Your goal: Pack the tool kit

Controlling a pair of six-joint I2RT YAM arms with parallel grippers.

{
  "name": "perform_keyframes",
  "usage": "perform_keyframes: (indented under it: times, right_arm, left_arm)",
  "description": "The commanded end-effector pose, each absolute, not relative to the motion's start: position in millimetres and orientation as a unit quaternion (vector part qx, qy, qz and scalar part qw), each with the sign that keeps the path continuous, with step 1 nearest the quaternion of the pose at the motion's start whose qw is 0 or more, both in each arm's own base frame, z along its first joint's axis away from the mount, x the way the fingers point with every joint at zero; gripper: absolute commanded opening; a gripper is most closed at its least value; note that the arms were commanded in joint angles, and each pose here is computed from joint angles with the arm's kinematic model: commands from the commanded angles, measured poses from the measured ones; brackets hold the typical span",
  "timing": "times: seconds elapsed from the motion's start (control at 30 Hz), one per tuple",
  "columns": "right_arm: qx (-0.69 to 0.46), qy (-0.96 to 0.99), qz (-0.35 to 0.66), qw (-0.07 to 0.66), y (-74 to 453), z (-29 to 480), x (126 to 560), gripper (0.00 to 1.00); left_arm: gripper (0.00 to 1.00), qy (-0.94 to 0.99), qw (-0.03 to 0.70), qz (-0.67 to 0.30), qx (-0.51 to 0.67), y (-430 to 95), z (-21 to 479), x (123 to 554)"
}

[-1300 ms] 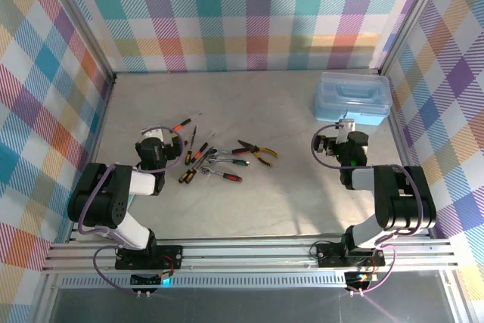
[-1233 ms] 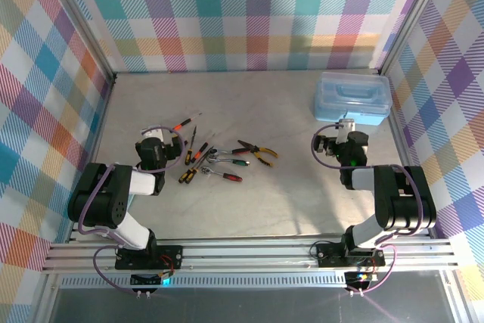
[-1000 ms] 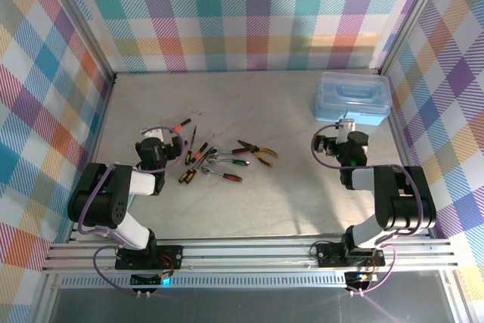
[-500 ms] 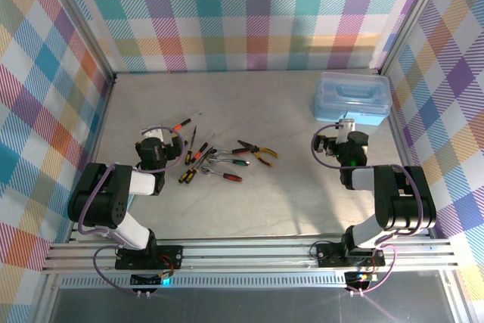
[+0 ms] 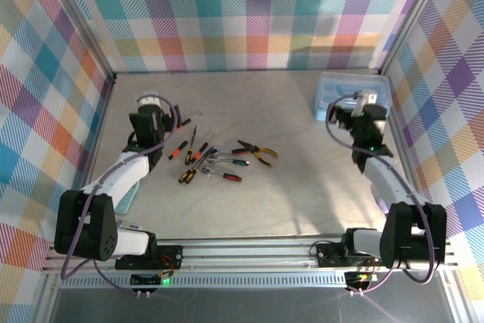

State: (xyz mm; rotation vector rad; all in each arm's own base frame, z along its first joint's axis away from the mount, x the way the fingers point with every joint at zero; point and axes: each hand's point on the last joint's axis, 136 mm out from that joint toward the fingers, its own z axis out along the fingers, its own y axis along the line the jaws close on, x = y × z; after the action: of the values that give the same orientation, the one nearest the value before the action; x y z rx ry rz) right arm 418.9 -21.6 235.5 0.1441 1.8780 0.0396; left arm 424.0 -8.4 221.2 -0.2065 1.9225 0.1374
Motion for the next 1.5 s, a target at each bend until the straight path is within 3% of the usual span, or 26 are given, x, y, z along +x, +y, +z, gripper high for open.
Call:
perform_keyframes:
  times: [0.0, 0.27, 0.77, 1.1, 1.47]
  right_arm:
    - [0.123, 0.855, 0.012, 0.504, -52, 205, 424, 0.99]
    - [0.175, 0.866, -0.010, 0.469, -122, 190, 484, 0.99]
    - [0.200, 0.868, -0.039, 0.452, -182, 170, 504, 0.99]
    - [0.190, 0.892, 0.026, 0.410, -181, 133, 514, 0.99]
    - [0.186, 0.897, 0.113, 0.384, -123, 108, 478, 0.99]
  left_arm:
    - [1.00, 0.875, 0.476, 0.048, -0.074, -17, 204, 403]
    - [1.00, 0.891, 0.452, 0.010, -0.040, -46, 213, 390]
    - [1.00, 0.907, 0.420, 0.008, -0.022, -56, 186, 385]
    - [1.00, 0.910, 0.414, 0.008, -0.015, -59, 181, 386]
    - [1.00, 0.913, 0.409, -0.002, -0.008, -65, 177, 388]
